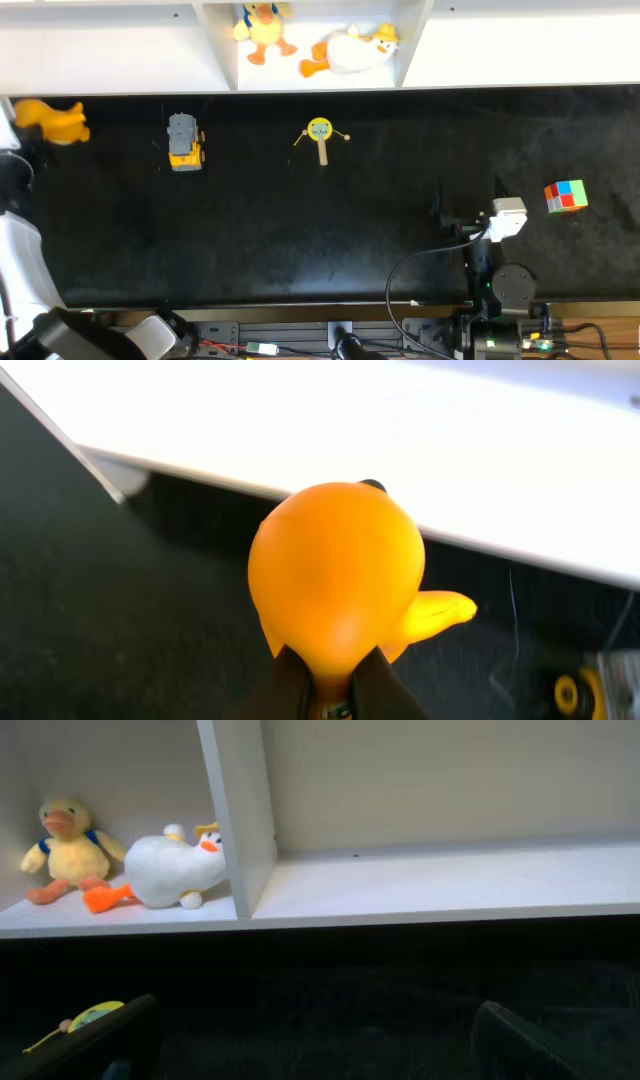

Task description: Store Toys

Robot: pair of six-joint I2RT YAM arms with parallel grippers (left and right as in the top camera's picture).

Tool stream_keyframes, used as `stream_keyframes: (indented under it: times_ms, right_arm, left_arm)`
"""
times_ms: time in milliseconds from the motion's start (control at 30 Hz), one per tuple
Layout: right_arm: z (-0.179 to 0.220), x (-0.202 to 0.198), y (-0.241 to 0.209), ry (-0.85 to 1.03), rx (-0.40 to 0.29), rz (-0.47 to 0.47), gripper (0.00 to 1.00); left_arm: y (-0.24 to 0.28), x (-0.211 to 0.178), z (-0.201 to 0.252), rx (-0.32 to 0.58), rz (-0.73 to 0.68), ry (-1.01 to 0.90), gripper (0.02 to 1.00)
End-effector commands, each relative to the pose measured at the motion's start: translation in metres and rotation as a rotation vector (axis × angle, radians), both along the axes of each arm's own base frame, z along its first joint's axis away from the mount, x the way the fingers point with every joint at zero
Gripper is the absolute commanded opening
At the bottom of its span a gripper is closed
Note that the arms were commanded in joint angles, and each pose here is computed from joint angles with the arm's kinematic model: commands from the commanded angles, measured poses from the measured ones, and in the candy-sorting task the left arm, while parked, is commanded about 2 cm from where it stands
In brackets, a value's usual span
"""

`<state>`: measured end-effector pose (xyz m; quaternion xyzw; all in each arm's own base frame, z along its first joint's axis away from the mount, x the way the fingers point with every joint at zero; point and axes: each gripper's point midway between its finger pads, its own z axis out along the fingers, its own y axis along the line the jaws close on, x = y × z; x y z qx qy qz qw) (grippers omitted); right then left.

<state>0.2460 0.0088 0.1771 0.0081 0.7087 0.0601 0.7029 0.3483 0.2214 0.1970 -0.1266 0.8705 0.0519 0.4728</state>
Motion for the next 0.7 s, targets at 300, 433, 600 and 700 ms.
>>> stream_keyframes:
  times_ms: [300, 433, 600, 700]
  right_arm:
    - [-0.003, 0.000, 0.002, 0.000, 0.004, 0.007, 0.996]
    - [-0.003, 0.000, 0.002, 0.000, 0.004, 0.007, 0.993]
    - [-0.003, 0.000, 0.002, 0.000, 0.004, 0.007, 0.996]
    - [-0.003, 0.000, 0.002, 0.000, 0.004, 0.007, 0.996]
  left_arm:
    - [0.021, 0.007, 0.055, 0.008, 0.158, -0.131, 0.075]
    - [0.024, 0.012, 0.060, 0.001, 0.170, -0.164, 0.077]
    - [0.022, 0.023, 0.061, 0.000, 0.156, -0.186, 0.082]
    - [0.019, 0.031, 0.056, -0.001, 0.138, -0.188, 0.086]
